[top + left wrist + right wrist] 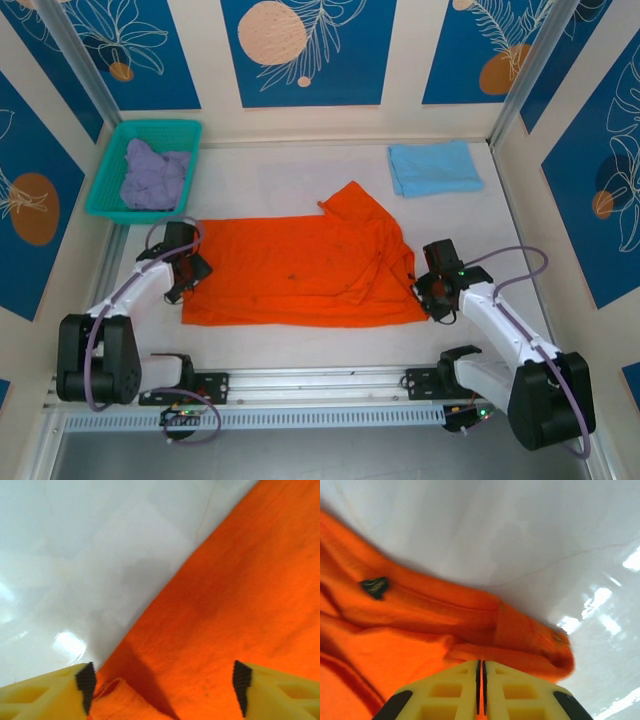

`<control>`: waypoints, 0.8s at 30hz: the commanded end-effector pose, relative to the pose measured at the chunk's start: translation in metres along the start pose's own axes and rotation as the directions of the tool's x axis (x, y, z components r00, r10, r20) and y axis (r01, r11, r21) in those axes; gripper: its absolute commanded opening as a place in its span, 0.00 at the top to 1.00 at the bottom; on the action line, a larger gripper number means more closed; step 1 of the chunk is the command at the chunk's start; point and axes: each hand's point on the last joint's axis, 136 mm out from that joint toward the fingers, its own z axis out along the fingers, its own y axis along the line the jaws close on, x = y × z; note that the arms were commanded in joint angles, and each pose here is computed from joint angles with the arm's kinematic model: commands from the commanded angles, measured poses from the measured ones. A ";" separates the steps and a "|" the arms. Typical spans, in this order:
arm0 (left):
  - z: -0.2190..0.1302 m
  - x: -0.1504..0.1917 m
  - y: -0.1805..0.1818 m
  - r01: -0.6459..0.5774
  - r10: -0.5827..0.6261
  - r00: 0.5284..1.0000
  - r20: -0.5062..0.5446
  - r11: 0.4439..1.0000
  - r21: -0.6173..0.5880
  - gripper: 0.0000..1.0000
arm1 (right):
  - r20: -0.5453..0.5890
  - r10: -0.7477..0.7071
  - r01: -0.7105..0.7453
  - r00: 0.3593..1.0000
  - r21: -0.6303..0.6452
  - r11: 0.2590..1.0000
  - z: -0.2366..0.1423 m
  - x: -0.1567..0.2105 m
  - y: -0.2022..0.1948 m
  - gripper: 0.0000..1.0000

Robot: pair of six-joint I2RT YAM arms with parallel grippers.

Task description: Fold and stack the t-shirts

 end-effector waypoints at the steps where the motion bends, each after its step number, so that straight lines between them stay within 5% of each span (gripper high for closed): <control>1: -0.030 -0.013 -0.011 -0.061 0.060 0.996 0.069 0.998 0.020 0.21 | 0.003 -0.130 0.130 0.991 -0.119 0.984 -0.010 0.005 0.025 0.84; 6: -0.052 0.006 -0.040 -0.218 0.213 0.975 0.063 0.973 0.074 0.22 | -0.013 -0.362 0.347 0.932 -0.255 0.903 -0.024 0.033 0.073 0.80; 11: -0.048 0.054 -0.057 -0.338 0.345 0.938 -0.028 0.930 0.144 0.29 | 0.003 -0.563 0.553 0.827 -0.188 0.812 -0.025 0.070 0.093 0.58; 17: -0.022 0.099 -0.060 -0.307 0.342 0.928 -0.149 0.927 0.215 0.25 | -0.096 -0.578 0.567 0.810 -0.119 0.815 0.006 0.086 0.090 0.55; 24: -0.013 0.127 -0.066 -0.345 0.390 0.907 -0.158 0.904 0.251 0.25 | -0.129 -0.514 0.516 0.848 -0.023 0.856 0.025 0.097 0.069 0.56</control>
